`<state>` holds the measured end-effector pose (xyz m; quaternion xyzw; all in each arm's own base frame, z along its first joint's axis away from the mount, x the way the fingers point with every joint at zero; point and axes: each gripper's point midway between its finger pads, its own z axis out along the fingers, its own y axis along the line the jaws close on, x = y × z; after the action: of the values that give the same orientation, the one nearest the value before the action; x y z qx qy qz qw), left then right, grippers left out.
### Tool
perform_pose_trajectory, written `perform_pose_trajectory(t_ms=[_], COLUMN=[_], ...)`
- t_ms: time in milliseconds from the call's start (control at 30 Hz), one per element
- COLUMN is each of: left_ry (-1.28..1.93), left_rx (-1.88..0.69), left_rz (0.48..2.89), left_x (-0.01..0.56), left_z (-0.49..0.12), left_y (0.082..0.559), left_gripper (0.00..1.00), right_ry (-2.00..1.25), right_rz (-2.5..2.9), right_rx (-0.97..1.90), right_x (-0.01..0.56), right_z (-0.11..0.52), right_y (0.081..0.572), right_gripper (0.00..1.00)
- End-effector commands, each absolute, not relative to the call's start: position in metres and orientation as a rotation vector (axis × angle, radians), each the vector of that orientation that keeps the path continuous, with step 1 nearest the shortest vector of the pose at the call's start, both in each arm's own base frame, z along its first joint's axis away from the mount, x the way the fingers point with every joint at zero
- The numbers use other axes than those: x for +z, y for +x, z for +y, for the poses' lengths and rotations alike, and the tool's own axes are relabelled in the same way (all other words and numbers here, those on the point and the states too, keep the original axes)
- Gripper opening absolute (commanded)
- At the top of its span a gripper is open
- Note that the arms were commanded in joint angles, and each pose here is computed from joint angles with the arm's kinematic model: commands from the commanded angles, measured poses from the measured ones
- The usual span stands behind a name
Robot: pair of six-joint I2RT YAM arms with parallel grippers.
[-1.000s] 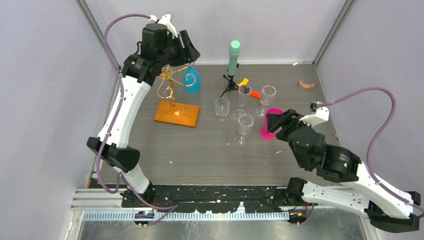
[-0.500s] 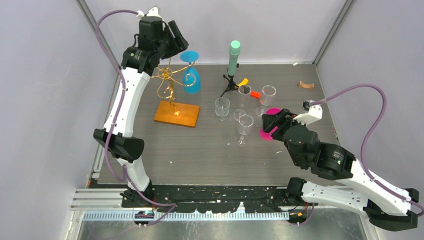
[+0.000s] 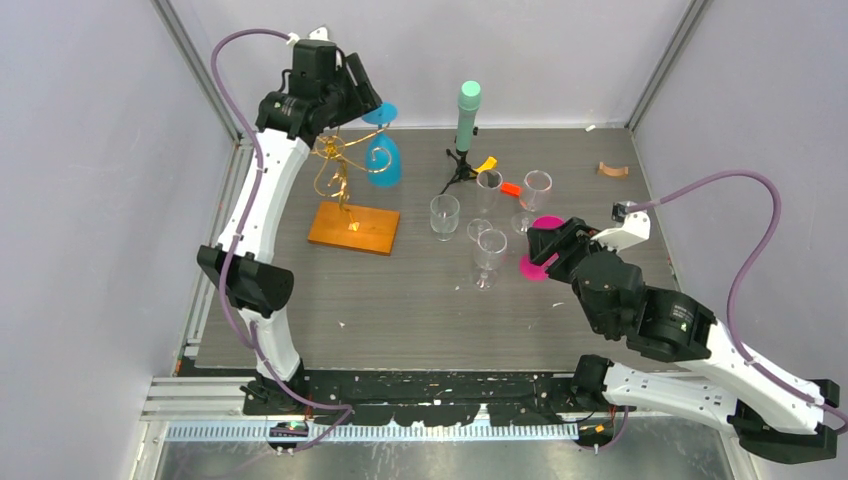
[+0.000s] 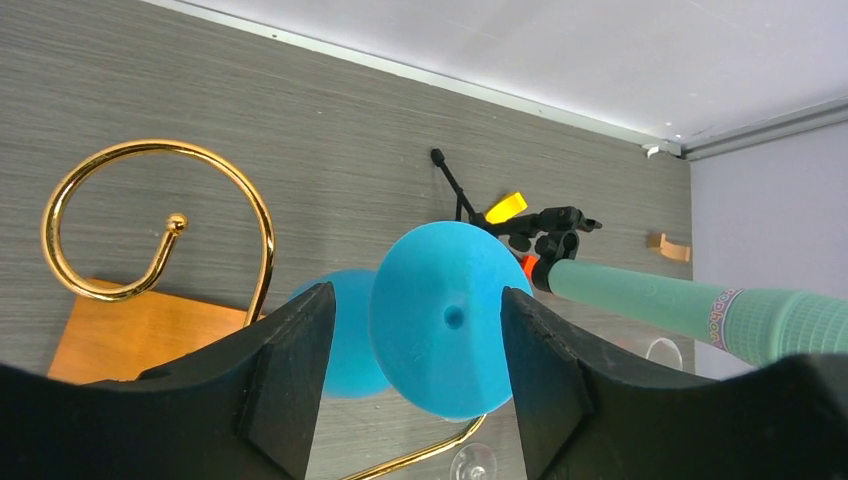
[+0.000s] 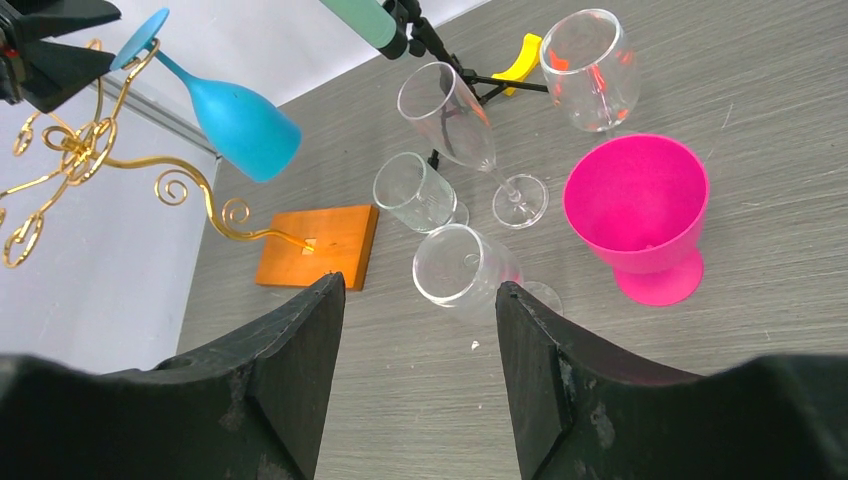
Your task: Take the wine glass off the wine glass rack
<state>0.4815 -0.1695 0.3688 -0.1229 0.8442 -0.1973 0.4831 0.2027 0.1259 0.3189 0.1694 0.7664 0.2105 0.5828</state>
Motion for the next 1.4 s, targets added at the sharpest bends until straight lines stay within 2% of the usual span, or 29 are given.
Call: perform_pose_trajectory(t_ms=[0,267,467,767,933,1000,1367], left_ry=[-0.317,-0.329,-0.324,-0.299,-0.281,-0.278,-0.277], left_rx=[-0.544,-0.645,-0.656,-0.609,-0.616,-0.625,-0.772], left_rz=[2.046,2.051,2.042,2.002,1.981,1.973,1.883], left_x=[0.373,0.369,0.370,0.383,0.391,0.395,0.420], left_z=[-0.170,-0.175,-0.176,-0.167,-0.167,-0.168,-0.178], left_y=[0.483,0.481,0.481,0.476,0.474,0.473,0.458], left_gripper=[0.62,0.55,0.38,0.26,0.11,0.01,0.00], right_ry=[0.470,0.483,0.486,0.496,0.497,0.498,0.496], right_rz=[1.728,1.721,1.719,1.712,1.714,1.713,1.716], right_rx=[0.532,0.541,0.545,0.541,0.540,0.539,0.536], right_x=[0.333,0.334,0.334,0.334,0.334,0.334,0.334], right_z=[0.120,0.118,0.117,0.115,0.116,0.116,0.118], right_y=[0.204,0.204,0.203,0.203,0.204,0.204,0.205], right_gripper=[0.62,0.61,0.61,0.60,0.59,0.59,0.59])
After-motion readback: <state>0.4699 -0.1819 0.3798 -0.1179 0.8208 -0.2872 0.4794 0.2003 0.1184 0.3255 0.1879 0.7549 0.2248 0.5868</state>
